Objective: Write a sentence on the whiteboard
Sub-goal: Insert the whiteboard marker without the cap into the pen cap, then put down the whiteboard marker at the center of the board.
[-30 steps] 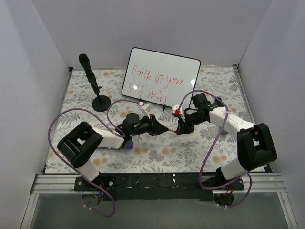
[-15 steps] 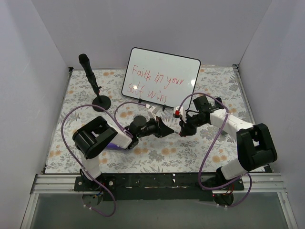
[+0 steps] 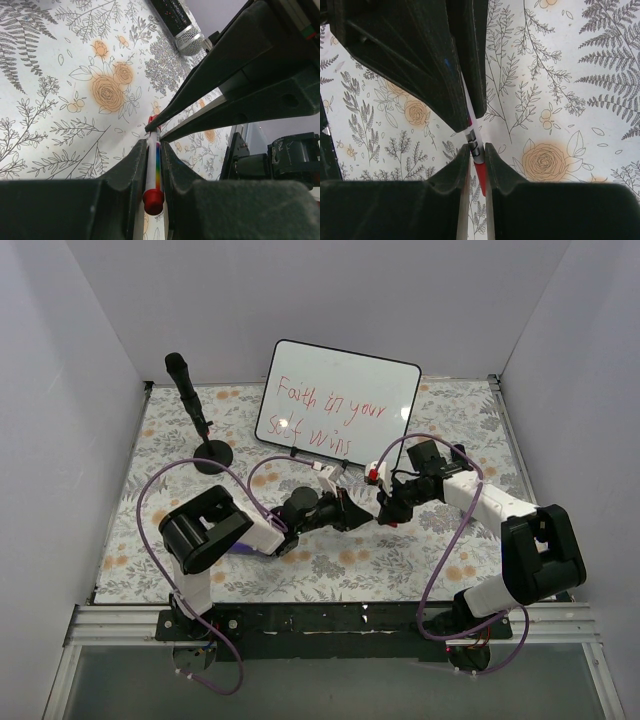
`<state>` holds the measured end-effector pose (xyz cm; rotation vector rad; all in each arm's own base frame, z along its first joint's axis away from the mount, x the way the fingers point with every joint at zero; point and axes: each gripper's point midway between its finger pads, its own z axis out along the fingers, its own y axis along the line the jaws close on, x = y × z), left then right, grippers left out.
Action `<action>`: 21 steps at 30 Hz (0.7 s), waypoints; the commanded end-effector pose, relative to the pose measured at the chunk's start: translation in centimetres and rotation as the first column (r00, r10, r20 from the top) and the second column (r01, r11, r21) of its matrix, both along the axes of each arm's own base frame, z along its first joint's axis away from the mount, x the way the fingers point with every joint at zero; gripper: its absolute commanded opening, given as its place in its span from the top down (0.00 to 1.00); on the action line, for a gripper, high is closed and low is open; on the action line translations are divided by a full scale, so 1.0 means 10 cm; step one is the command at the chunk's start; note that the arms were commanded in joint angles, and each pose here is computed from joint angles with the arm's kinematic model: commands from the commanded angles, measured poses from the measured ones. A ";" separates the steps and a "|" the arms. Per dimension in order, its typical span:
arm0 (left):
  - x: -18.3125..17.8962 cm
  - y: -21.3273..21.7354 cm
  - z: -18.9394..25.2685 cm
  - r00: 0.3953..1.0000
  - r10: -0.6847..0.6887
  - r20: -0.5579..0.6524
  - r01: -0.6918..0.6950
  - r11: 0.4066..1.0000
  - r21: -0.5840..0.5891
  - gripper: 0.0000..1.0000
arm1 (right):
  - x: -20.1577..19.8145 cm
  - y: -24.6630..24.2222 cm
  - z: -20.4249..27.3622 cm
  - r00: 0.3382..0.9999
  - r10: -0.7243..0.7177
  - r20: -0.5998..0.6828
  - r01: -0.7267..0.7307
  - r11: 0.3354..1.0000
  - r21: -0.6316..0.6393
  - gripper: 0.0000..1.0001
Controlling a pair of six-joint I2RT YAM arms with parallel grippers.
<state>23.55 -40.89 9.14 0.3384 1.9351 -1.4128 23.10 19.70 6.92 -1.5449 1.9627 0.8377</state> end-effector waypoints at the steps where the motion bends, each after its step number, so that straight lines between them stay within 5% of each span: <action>1: -0.17 0.00 0.04 1.000 -0.017 -0.009 0.018 0.999 0.039 1.00 | 0.12 0.35 0.51 0.991 0.068 0.115 -0.092 0.970 0.224 0.87; 4: -0.16 0.06 -0.06 1.000 0.002 -0.020 0.000 0.997 0.079 1.00 | 0.13 0.35 0.62 0.991 0.075 0.110 -0.099 0.969 0.227 0.66; 5: -0.16 0.08 -0.09 1.000 0.008 -0.021 -0.006 0.996 0.085 1.00 | 0.11 0.33 0.62 0.993 0.078 0.091 -0.096 0.971 0.220 0.50; 8: -0.17 0.13 -0.14 1.000 0.020 -0.025 -0.017 0.995 0.094 1.00 | 0.17 0.34 0.78 0.990 0.093 0.111 -0.115 0.970 0.215 0.32; 16: -0.08 0.24 -0.14 0.996 0.081 -0.032 -0.078 0.993 0.093 0.95 | 0.20 0.05 0.96 0.997 0.052 0.063 -0.063 0.982 0.178 0.24; 21: 0.01 0.40 -0.14 0.985 0.161 -0.062 -0.155 0.984 0.088 0.61 | 0.18 -0.26 1.05 0.997 -0.046 0.062 0.030 0.973 0.227 0.24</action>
